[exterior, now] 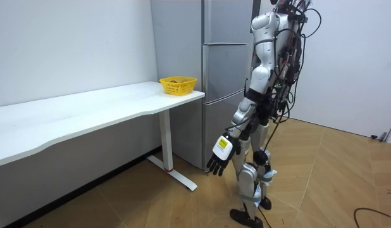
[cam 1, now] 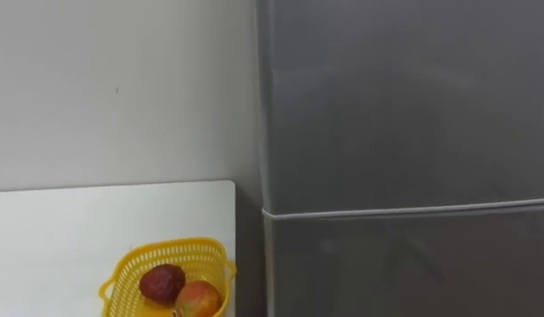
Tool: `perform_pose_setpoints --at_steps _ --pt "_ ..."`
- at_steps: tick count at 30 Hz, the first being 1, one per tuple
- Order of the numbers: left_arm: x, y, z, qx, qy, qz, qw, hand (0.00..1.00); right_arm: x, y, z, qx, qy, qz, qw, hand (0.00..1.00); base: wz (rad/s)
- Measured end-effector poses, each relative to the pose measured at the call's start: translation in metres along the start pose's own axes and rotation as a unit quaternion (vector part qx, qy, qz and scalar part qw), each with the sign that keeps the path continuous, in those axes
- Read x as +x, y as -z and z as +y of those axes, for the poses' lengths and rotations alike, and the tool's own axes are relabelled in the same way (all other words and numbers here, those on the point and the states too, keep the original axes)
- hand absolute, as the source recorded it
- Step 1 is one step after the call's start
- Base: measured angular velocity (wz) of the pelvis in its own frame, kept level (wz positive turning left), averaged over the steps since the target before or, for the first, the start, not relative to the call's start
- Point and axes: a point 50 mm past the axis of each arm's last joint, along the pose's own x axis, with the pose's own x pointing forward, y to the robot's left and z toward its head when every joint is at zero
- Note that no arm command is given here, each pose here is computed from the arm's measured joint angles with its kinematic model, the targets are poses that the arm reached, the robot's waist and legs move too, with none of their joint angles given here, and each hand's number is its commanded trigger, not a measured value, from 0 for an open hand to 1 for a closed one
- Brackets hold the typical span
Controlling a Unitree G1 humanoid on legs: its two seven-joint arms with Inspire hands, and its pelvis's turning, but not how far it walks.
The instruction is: Retrieve from the upper fridge
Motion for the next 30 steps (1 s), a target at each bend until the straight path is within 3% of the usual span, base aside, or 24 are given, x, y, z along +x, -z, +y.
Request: perform_pose_setpoints --at_steps 5,8,17,30 --pt "0.001 0.000 -0.007 0.014 0.025 0.025 0.999 0.00 -0.006 0.025 0.016 -0.071 -0.101 0.068 0.990 0.00 0.19" --pt "0.000 0.001 -0.011 0.017 0.033 0.033 0.999 0.00 -0.007 0.018 0.024 -0.112 -0.144 0.061 0.981 0.00 0.03" --pt "0.001 -0.002 -0.015 0.028 0.049 0.043 0.997 0.00 -0.007 -0.014 0.039 -0.165 -0.200 0.018 0.965 0.00 0.07" --pt "0.001 -0.005 -0.021 0.044 0.093 0.058 0.993 0.00 -0.013 0.018 0.038 -0.196 -0.253 0.082 0.944 0.00 0.01"
